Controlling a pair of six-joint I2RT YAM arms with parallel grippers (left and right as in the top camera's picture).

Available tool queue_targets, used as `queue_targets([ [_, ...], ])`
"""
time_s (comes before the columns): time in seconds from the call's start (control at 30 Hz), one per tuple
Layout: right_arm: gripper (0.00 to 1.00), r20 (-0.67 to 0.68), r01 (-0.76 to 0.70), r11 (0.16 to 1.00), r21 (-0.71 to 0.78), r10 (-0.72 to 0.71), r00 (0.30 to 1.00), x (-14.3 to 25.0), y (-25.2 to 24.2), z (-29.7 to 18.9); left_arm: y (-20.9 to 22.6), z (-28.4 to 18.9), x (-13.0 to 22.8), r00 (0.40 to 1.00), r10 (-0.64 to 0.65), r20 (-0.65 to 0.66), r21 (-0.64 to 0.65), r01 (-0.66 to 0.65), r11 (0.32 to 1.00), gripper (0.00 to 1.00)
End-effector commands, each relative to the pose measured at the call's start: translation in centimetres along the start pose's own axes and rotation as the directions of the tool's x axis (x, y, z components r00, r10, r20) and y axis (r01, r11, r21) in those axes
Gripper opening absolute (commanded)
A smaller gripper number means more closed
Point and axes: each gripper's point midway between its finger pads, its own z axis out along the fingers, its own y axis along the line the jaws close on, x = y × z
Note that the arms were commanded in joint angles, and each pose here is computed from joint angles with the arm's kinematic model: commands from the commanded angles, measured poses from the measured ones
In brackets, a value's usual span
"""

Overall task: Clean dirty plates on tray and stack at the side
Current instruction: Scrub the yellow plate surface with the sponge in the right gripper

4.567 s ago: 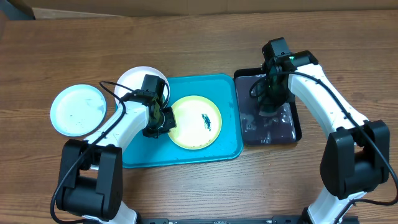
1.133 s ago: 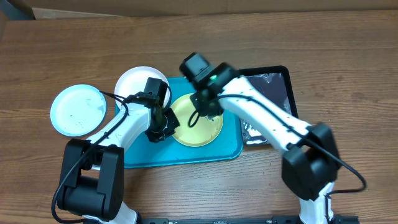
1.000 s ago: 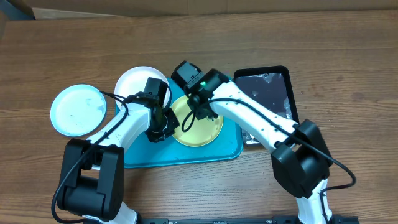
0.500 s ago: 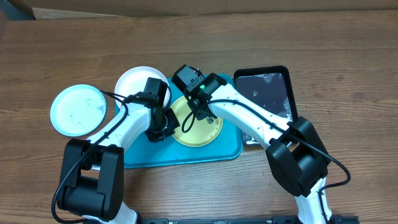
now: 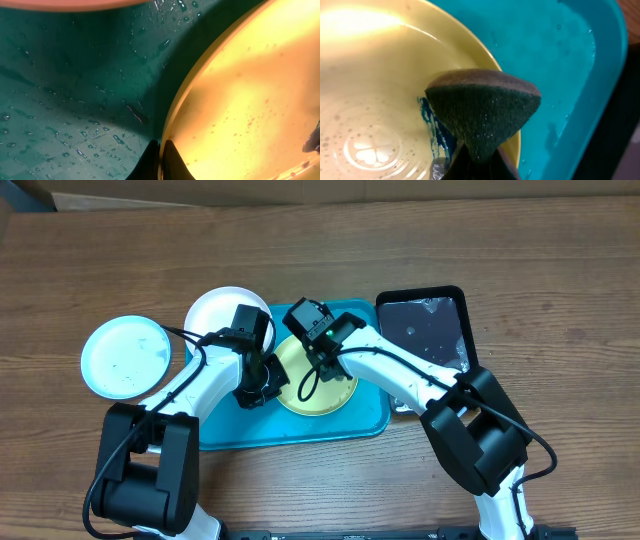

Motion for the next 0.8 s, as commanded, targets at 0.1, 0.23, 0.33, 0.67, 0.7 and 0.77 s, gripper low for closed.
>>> queue_targets([
  [0.1,0.21,0.001,-0.01,1.0,0.019,0.01,1.0,0.7,-0.3,1.1,0.4,0.3,0.2,1.0,0.024,-0.004,-0.02,-0.024,1.0,0.04],
  [0.23,0.18,0.0,-0.01,1.0,0.018,0.01,1.0,0.8,-0.3,1.2,0.4,0.3,0.2,1.0,0.024,-0.004,-0.019,-0.024,1.0,0.04],
  [0.33,0.04,0.0,-0.012,1.0,-0.002,0.012,1.0,0.7,0.1,1.2,0.4,0.3,0.2,1.0,0.024,-0.004,-0.019,-0.024,1.0,0.04],
  [0.67,0.04,-0.072,-0.115,0.983,-0.141,0.105,0.992,1.7,1.8,2.7,0.4,0.3,0.2,1.0,0.024,-0.004,-0.02,-0.024,1.0,0.04],
  [0.7,0.04,-0.088,-0.123,0.978,-0.167,0.109,0.99,1.9,2.1,3.0,0.4,0.3,0.2,1.0,0.024,-0.004,-0.02,-0.024,1.0,0.04],
  [0.77,0.04,-0.12,-0.141,0.968,-0.206,0.118,0.986,2.3,2.3,3.4,0.4,0.3,0.2,1.0,0.024,-0.004,-0.02,-0.024,1.0,0.04],
])
